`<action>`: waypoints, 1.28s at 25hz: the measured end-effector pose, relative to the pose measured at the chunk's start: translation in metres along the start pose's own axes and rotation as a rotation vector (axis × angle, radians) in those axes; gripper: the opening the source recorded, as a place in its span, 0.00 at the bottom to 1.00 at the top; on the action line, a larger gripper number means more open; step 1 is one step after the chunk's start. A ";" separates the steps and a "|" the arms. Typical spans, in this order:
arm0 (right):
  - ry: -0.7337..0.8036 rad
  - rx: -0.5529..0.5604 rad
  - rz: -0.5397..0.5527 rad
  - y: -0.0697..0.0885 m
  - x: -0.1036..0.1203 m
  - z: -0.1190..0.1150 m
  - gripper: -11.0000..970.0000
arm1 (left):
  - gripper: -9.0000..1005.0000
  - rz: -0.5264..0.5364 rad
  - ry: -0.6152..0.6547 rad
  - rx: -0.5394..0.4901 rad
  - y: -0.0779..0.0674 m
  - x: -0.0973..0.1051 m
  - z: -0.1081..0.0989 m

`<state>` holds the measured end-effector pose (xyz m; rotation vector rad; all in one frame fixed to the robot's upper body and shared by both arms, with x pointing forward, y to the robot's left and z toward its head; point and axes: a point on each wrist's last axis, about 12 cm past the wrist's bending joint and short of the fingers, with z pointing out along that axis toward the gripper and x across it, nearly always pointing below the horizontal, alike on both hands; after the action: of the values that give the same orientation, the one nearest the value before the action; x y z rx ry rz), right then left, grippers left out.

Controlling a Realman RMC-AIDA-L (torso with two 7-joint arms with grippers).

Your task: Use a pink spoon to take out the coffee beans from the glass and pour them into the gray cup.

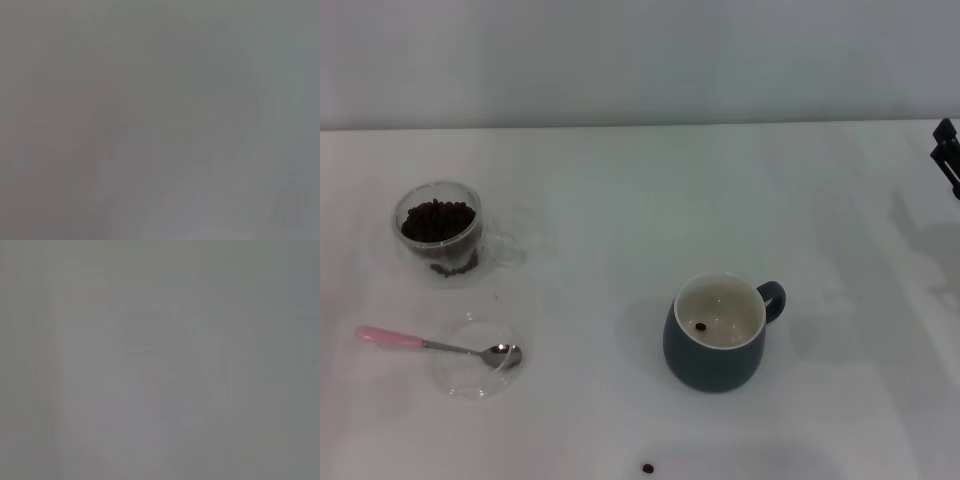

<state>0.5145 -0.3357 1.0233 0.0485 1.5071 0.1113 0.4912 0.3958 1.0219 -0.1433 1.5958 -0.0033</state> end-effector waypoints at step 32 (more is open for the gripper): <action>0.093 0.027 0.091 0.014 0.017 -0.007 0.90 | 0.89 -0.003 -0.015 -0.038 -0.021 0.006 0.012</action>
<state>0.5081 -0.3207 1.0072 0.1357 1.5994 0.1679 0.5047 0.3754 1.0180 -0.1747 1.5813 0.0255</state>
